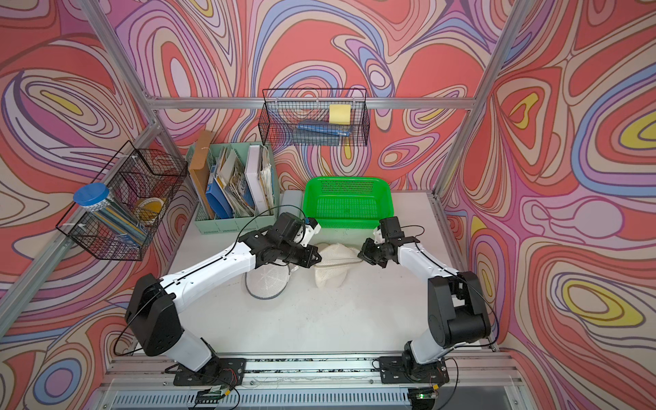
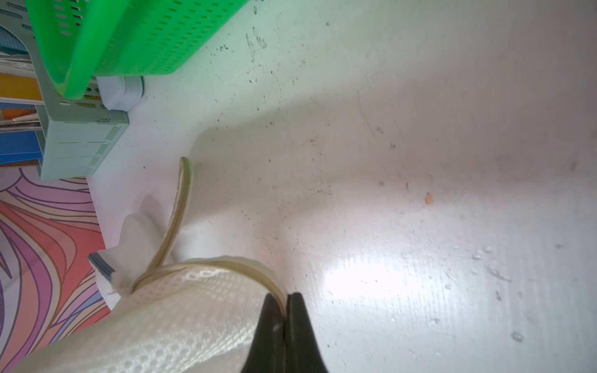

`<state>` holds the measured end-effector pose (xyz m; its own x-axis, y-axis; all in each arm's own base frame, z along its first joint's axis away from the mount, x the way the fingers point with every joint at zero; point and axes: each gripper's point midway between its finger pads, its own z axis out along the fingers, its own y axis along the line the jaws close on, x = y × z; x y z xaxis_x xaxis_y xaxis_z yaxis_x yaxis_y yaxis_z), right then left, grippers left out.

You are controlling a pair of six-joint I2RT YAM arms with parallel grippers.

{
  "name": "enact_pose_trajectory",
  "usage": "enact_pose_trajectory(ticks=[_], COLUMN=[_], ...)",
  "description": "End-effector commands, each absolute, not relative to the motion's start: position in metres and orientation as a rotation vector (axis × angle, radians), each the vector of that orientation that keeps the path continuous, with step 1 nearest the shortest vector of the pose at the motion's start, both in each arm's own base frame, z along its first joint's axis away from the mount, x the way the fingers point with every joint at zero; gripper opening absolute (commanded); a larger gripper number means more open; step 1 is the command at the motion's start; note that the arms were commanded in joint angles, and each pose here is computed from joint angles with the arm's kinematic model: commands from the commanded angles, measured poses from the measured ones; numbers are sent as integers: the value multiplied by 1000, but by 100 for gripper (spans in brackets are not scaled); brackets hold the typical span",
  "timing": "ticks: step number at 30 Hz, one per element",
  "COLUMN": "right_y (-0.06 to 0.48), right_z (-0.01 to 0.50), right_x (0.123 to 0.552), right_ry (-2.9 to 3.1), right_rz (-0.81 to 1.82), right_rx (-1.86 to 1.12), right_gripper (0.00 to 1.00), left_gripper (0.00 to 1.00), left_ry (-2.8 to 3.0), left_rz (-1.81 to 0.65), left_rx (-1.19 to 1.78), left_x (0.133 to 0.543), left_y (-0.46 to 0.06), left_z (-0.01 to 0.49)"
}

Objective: Turn the laundry bag inside out
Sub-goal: Turn over the laundry bag at the center of the board.

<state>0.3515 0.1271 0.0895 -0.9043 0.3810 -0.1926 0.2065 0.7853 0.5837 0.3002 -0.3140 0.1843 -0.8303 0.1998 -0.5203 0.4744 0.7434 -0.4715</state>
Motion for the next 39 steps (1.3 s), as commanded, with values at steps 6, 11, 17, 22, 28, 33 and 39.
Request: enact_pose_trajectory(ticks=[6, 11, 17, 22, 28, 33, 39], right_y=[125, 126, 149, 179, 195, 203, 220], right_z=[144, 184, 191, 182, 181, 180, 176], right_x=[357, 359, 346, 332, 325, 329, 327], right_ry=[2529, 2452, 2480, 2552, 2563, 2557, 2580], right_rz=[864, 890, 917, 969, 1014, 1057, 1108], right_rx=[393, 407, 456, 501, 558, 578, 559], right_gripper=[43, 65, 68, 53, 49, 48, 18], left_gripper=[0, 0, 0, 0, 0, 0, 0], left_ry=[2417, 2369, 2321, 2259, 2239, 2231, 2225], left_rz=[-937, -894, -750, -650, -600, -595, -569], left_rx=[233, 187, 99, 110, 138, 158, 140], left_x=[335, 345, 358, 359, 356, 351, 353], left_y=[-315, -331, -335, -340, -348, -352, -349], left_z=[203, 209, 208, 215, 212, 212, 213])
